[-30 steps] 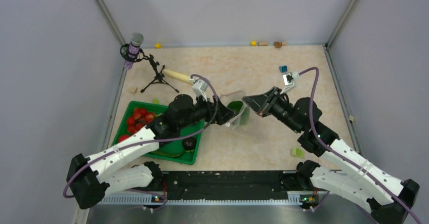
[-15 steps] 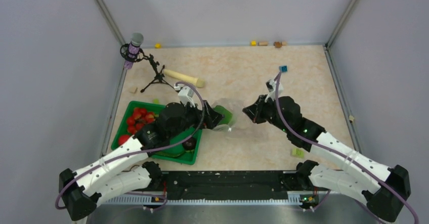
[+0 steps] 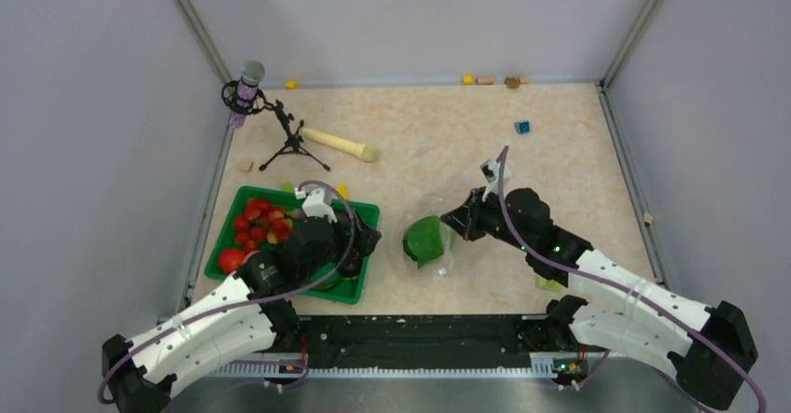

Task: Place the food in the zip-top bag and seal the zipper

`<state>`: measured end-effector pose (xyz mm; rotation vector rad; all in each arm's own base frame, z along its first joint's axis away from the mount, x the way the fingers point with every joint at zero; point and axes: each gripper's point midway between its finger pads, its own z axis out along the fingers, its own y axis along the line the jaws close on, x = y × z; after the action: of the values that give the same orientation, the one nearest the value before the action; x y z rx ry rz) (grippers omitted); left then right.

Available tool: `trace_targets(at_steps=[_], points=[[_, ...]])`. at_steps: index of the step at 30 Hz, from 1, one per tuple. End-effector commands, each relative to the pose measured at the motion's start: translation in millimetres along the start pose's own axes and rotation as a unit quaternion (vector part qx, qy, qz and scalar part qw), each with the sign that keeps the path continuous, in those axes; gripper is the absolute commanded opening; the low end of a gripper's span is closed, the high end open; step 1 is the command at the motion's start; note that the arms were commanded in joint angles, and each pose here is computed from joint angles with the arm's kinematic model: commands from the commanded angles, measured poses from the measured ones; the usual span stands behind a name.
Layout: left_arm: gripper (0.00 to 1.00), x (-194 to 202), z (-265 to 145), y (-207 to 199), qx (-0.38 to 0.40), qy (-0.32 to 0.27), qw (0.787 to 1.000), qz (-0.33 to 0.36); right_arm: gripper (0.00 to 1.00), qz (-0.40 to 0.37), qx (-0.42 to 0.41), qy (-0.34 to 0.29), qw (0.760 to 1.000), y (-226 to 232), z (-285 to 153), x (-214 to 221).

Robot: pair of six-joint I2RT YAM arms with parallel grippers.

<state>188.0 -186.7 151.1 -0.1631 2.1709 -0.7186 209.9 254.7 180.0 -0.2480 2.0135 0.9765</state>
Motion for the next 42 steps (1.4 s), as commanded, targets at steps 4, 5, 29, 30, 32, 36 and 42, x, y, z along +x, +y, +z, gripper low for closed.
trace_targets(at_steps=[4,5,29,30,32,36,42], points=[[0.85,13,10,-7,0.042,0.002,0.999,-0.016,0.00,-0.006,-0.055,-0.053,0.997,28,-11,-33],[0.85,17,11,-11,0.052,0.012,0.998,-0.011,0.00,-0.006,-0.057,-0.055,0.997,30,-12,-34],[0.71,51,51,-88,0.206,0.113,0.972,0.004,0.00,0.012,-0.069,-0.104,0.992,53,-37,-75],[0.71,51,53,-88,0.204,0.111,0.973,0.003,0.00,0.013,-0.070,-0.104,0.992,54,-37,-75],[0.71,50,57,-88,0.199,0.109,0.974,0.000,0.00,0.013,-0.071,-0.105,0.992,54,-38,-75],[0.71,54,58,-96,0.216,0.121,0.969,-0.003,0.00,0.014,-0.067,-0.109,0.992,54,-40,-78],[0.71,56,43,-116,0.268,0.119,0.956,0.014,0.00,0.010,-0.052,-0.110,0.993,49,-42,-79]])
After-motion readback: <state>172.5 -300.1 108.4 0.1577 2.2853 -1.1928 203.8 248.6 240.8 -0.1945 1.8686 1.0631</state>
